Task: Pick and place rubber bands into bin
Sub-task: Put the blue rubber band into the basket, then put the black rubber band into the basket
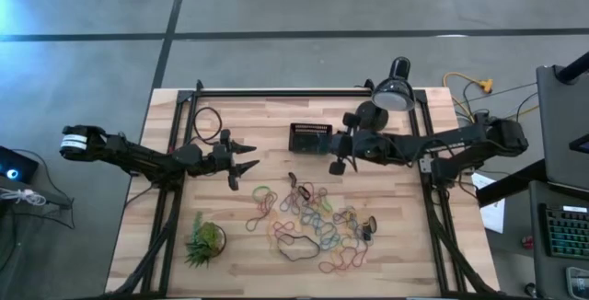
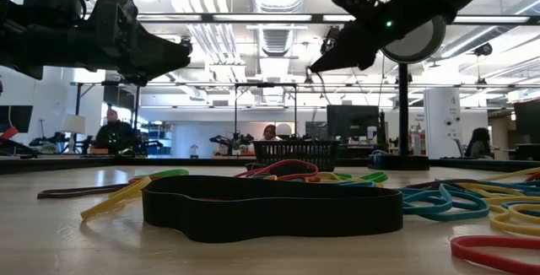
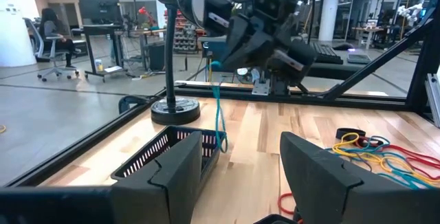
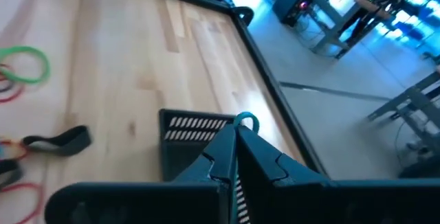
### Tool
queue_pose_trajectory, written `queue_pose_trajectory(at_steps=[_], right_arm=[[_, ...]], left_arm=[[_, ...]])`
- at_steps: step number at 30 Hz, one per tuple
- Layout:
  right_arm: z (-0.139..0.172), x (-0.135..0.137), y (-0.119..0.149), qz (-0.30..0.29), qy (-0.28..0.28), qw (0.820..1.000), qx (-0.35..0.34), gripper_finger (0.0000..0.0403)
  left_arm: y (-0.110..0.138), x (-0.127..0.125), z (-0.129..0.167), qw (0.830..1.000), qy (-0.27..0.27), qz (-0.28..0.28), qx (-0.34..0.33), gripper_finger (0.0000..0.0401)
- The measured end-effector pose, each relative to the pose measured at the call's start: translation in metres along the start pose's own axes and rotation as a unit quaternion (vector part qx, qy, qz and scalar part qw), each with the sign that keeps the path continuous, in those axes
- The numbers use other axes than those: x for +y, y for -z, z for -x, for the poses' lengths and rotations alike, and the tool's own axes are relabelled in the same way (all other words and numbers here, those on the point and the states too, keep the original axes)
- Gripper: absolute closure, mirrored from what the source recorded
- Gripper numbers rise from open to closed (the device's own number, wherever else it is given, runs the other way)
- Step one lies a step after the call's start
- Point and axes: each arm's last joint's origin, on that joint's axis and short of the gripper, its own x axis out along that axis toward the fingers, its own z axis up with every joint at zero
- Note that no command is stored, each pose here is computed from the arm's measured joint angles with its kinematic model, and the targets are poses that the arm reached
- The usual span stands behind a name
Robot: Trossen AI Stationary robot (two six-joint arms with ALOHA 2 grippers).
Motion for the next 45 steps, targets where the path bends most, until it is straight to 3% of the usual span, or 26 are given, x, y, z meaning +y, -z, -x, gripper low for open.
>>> queue_pose_trajectory(at_steps=[6, 12, 26, 29, 36, 42, 45], right_arm=[[-0.005, -0.011, -0.007, 0.009, 0.022, 0.999, -0.023, 0.0394], [-0.01, -0.022, -0.019, 0.003, 0.002, 0.999, -0.044, 0.0394], [-0.066, -0.018, 0.018, -0.043, -0.041, 0.997, 0.053, 0.0394], [-0.075, -0.023, 0.021, -0.066, -0.075, 0.991, 0.089, 0.0391], [-0.09, -0.033, 0.018, -0.089, -0.12, 0.974, 0.17, 0.0332], [-0.09, -0.037, 0.001, -0.08, -0.122, 0.979, 0.145, 0.0268], [-0.081, -0.033, -0.008, -0.054, -0.152, 0.978, 0.129, 0.025]], left_arm=[[0.0, 0.0, 0.0, 1.0, 0.0, 0.0, 0.0, 0.0218], [0.0, 0.0, 0.0, 1.0, -0.001, -0.012, 0.0, 0.0218], [0.0, 0.0, 0.0, 1.0, -0.002, -0.013, 0.001, 0.0218], [0.001, 0.0, 0.0, 1.0, -0.002, -0.012, 0.001, 0.0218], [0.001, 0.0, 0.001, 1.0, -0.002, -0.013, 0.002, 0.0218], [0.001, 0.0, 0.001, 1.0, -0.002, -0.013, 0.002, 0.0218], [0.005, 0.0, 0.0, 1.0, 0.0, -0.016, 0.021, 0.0218]])
